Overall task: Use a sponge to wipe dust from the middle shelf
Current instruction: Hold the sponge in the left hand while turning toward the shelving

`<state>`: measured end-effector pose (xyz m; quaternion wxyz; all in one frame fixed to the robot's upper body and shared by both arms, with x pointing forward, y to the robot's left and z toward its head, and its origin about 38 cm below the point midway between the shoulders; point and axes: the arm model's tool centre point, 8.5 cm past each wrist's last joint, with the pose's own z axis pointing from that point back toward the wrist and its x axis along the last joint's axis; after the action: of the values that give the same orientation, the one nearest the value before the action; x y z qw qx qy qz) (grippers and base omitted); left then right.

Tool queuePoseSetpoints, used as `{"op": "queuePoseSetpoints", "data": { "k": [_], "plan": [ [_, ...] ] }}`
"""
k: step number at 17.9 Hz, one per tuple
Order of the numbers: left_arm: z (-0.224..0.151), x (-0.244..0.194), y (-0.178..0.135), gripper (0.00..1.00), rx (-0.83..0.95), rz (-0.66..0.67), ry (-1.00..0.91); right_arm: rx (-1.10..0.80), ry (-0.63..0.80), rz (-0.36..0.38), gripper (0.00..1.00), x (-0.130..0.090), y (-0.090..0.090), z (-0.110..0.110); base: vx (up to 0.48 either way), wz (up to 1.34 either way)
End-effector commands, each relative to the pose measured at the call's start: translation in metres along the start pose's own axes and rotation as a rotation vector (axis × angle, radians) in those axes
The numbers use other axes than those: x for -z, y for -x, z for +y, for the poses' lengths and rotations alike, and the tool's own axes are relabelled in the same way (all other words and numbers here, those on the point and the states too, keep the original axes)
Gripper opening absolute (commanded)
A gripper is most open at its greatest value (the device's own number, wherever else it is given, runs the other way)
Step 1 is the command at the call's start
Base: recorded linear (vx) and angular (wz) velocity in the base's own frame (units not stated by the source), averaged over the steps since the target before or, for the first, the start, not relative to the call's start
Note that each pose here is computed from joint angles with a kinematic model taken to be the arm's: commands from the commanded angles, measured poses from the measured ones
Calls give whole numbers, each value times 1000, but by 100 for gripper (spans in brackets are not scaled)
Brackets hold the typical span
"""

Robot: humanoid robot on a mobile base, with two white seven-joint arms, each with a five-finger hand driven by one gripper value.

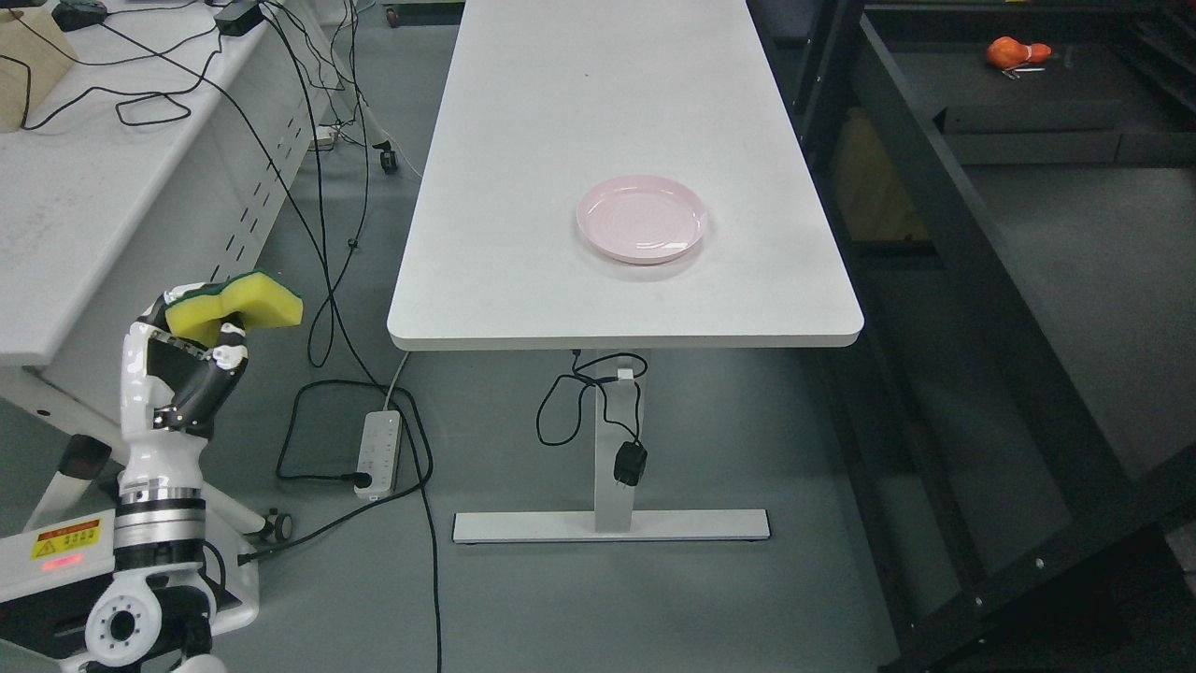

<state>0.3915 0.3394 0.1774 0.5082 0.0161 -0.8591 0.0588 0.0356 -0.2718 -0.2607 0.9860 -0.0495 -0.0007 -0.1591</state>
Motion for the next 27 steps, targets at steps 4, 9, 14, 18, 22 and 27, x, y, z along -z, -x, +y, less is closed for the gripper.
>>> {"op": "queuePoseSetpoints", "data": {
  "k": [4, 9, 14, 18, 22, 27],
  "plan": [
    [-9, 3, 0, 0, 5, 1, 41, 2, 15, -22, 100, 0, -9, -10, -303, -1],
    [-16, 5, 0, 0, -2, 0, 59, 2, 15, -22, 100, 0, -9, -10, -286, -161],
    [-24, 5, 1, 1, -8, 3, 81, 2, 15, -22, 100, 0, -9, -10, -184, -237],
    [-29, 6, 2, 1, -13, 6, 94, 2, 15, -22, 100, 0, -9, -10, -104, -238],
    [-38, 9, 2, 1, -21, 1, 116, 2, 15, -22, 100, 0, -9, -10, -133, -424],
    [-95, 17, -4, 1, -51, -61, 295, 1, 15, -22, 100, 0, -9, -10, -103, -710]
  ]
}}
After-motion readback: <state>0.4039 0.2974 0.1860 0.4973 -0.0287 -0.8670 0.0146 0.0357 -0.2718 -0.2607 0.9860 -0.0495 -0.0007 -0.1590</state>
